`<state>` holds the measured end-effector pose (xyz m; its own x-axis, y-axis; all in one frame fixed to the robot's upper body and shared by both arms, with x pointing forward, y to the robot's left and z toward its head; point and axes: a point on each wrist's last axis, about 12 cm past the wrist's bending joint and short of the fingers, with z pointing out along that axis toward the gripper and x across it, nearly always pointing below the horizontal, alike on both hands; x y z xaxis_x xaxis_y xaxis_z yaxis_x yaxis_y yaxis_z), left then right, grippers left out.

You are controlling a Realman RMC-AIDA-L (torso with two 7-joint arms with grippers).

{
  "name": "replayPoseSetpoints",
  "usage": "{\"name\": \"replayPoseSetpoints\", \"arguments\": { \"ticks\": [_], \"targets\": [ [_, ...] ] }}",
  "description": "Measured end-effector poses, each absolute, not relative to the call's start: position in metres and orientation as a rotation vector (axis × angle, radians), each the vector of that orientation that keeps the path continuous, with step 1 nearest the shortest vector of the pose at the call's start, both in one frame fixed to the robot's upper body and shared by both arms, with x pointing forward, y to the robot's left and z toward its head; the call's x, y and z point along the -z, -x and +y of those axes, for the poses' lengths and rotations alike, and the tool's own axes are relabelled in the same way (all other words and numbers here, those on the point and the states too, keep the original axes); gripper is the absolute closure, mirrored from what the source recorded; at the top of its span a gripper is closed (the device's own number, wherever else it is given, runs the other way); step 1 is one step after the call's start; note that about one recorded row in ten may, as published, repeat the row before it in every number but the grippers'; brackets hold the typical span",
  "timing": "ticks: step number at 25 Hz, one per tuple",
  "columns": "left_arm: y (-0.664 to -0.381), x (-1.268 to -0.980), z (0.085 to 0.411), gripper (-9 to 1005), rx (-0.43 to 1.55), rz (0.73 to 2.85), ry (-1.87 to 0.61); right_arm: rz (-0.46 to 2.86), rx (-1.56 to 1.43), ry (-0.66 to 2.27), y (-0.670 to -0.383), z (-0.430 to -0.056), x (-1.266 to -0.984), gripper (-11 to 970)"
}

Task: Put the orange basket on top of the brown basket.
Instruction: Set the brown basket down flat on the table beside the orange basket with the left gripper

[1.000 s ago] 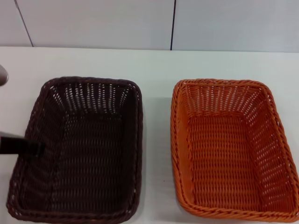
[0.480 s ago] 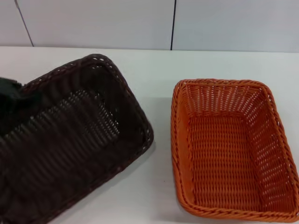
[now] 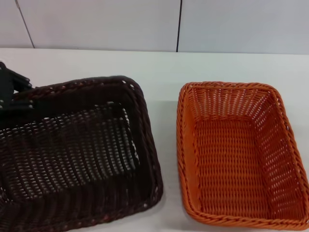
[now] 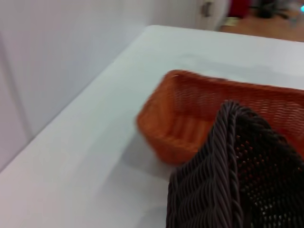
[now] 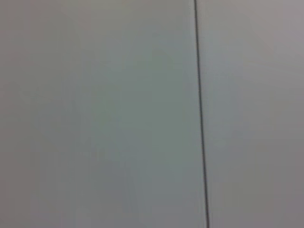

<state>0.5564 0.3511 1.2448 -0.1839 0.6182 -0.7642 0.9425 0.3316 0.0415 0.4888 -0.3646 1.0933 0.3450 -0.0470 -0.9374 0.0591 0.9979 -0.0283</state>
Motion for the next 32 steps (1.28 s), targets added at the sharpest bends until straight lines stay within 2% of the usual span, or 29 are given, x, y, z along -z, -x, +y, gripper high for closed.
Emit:
{"name": "replayPoseSetpoints", "arguments": {
  "ticks": [8,14,25,30,32],
  "targets": [
    [-0.575,-1.242,0.335,785,0.647,1.792,-1.615,1.232,0.093,-0.045,-0.461,-0.373,-1.083,444],
    [-0.587,-1.235,0.314,785,0.576,1.774,-1.707,1.241,0.092,-0.061,-0.446,-0.373,-1.075,444],
    [-0.595,-1.237,0.302,784,0.635,1.806,-1.718,1.234,0.095,-0.061,-0.443,-0.374,-1.076,444],
    [-0.595,-1.241,0.305,754,0.626,1.828,-1.697,1.219,0.09,-0.056,-0.446,-0.372,-1.08,445],
    [-0.594,-1.241,0.305,691,0.607,1.826,-1.692,1.216,0.089,-0.055,-0.447,-0.372,-1.081,445]
  ]
}}
